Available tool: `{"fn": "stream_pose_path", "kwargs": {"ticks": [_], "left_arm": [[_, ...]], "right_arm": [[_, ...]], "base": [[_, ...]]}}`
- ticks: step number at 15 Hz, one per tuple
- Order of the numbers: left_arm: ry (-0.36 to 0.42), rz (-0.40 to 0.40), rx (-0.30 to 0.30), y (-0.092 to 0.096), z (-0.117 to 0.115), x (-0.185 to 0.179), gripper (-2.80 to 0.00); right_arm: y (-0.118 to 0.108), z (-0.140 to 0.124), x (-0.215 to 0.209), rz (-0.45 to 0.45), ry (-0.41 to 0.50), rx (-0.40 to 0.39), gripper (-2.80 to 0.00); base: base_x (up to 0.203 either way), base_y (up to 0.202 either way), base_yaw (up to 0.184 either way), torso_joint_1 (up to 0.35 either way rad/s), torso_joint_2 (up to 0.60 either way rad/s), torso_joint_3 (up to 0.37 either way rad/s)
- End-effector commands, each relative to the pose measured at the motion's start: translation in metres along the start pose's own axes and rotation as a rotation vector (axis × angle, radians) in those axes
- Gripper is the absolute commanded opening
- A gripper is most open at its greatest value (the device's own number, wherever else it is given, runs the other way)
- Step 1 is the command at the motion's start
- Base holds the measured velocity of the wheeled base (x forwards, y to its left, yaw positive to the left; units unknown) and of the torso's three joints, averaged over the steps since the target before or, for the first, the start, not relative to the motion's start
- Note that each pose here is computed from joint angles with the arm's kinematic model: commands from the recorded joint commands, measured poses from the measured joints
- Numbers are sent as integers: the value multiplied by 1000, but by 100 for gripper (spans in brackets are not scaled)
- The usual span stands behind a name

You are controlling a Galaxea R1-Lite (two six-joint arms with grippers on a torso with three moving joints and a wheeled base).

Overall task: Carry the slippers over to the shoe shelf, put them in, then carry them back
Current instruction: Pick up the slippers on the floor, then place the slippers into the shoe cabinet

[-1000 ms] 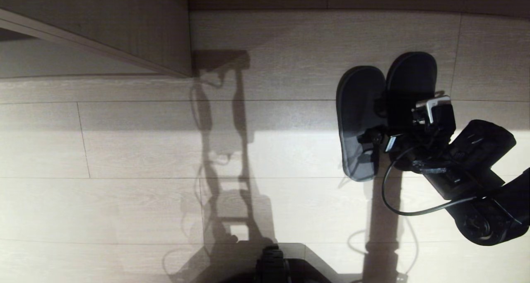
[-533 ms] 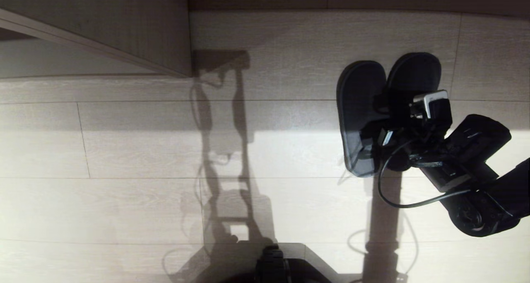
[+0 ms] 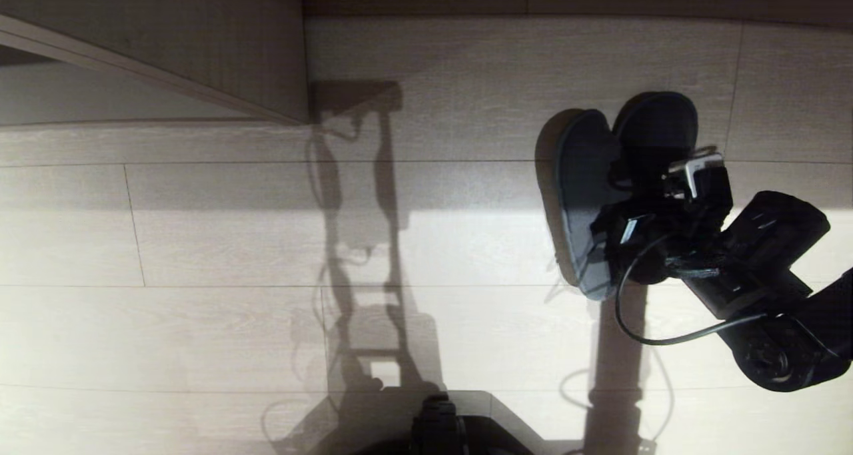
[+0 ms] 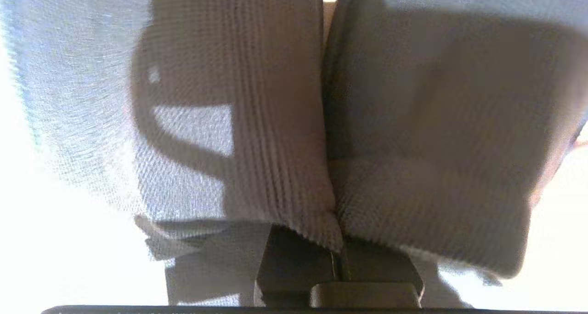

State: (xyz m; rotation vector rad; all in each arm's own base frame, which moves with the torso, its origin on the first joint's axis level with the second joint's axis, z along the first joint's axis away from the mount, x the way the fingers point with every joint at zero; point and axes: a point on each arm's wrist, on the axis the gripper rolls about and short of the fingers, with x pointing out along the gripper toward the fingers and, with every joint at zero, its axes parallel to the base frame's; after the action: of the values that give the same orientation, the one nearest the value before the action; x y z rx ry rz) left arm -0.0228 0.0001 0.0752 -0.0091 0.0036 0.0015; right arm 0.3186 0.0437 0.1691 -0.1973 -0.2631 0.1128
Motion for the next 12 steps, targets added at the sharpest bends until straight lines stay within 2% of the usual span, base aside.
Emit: {"fn": "stream_pose_path", "kwargs": {"ticks": [1,4,8,12], "left_arm": [[-2,0,0,0,0,0,-280],[-1,2,0,0,0,0,-280],[-1,0,0,0,0,0,-280],[-1,2,0,0,0,0,-280]], "right_arm": [[-5,24,-14,-11,-54,-3,-280],[-14,64,-44,-16,-75,-4,-280],[-25,121,-112,-15,-86,-4,-280],[-31,151,-185,-8,-74,-1,-280]], "base": [[0,0,0,0,0,0],[0,0,0,0,0,0],[0,0,0,0,0,0],[0,0,0,0,0,0]]}}
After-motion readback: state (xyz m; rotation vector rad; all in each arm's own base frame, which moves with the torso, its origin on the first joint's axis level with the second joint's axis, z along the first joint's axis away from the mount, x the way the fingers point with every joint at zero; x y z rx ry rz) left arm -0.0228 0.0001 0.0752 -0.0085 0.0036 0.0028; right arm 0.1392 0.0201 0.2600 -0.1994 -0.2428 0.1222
